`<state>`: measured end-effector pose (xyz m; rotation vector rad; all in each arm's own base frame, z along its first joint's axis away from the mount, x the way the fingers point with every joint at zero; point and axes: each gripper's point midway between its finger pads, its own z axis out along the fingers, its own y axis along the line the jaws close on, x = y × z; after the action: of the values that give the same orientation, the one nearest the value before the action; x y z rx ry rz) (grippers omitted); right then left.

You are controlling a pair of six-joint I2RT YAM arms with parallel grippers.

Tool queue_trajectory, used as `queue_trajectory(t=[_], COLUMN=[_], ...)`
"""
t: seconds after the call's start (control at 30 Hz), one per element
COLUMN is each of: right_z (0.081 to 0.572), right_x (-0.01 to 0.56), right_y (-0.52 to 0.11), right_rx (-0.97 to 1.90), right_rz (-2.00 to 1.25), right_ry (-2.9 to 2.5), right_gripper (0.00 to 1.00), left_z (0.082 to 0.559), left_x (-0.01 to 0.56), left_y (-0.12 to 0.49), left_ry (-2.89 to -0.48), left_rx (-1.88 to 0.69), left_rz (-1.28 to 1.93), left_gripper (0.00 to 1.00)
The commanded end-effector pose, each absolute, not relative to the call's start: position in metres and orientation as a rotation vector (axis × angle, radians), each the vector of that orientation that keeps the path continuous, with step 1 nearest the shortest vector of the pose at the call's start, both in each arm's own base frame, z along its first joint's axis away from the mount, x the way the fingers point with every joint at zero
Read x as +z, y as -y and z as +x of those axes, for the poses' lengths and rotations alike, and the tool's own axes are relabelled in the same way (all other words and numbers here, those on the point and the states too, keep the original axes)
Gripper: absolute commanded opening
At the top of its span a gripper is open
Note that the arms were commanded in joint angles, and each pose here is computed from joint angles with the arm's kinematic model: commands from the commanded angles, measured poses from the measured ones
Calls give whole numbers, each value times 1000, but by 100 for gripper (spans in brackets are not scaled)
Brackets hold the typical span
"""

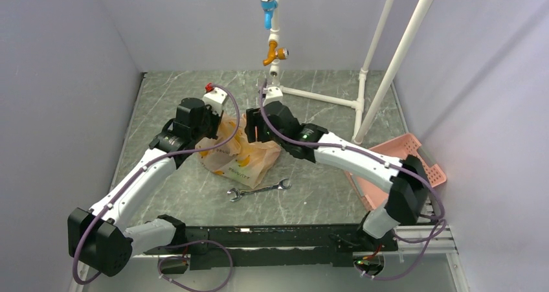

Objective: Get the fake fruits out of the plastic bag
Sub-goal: Adjust the plastic bag at the center of the board.

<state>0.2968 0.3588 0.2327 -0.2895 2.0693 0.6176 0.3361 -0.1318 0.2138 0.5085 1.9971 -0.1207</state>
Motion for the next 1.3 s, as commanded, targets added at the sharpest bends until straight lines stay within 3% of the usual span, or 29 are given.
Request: queue_trajectory(t=[0.0,0.13,0.2,0.27,0.33,0.37,0.5,0.73,0.97,1.07,1.27], right_z=[326,331,332,331,330,329,323,313,306,305,302], right_x=[251,240,236,234,234,235,242,254,244,245,250], right_y=[-358,-361,-363,-367,-370,-370,-370,-362,-358,-358,-358], right_rx=[477,431,424,441,463,470,518,568,605,629,661], right_rz=[-293,-347,-360,-387,-397,-395,-406,-390,-382,-380,-386], right_ry=[-1965,-1968,-1969,-1963,-1955,-1955,-1926,-1895,-1911,-1911,-1897], right_gripper=[64,63,57,40,11,1,0,0,0,0,0], left_z=[333,333,333,332,331,330,326,289,256,246,229], left_x=[225,224,222,218,215,213,211,223,213,208,191], left_y=[136,136,137,138,140,142,156,175,187,185,178], left_ry=[-1964,-1967,-1974,-1985,-1996,-2000,-2012,-2028,-2113,-2118,-2176], left_rx=[-168,-169,-172,-179,-185,-191,-282,-584,-763,-727,-681], left_rz=[495,492,494,501,508,512,503,289,12,-67,-174], left_gripper=[0,0,0,0,7,11,33,63,65,78,81])
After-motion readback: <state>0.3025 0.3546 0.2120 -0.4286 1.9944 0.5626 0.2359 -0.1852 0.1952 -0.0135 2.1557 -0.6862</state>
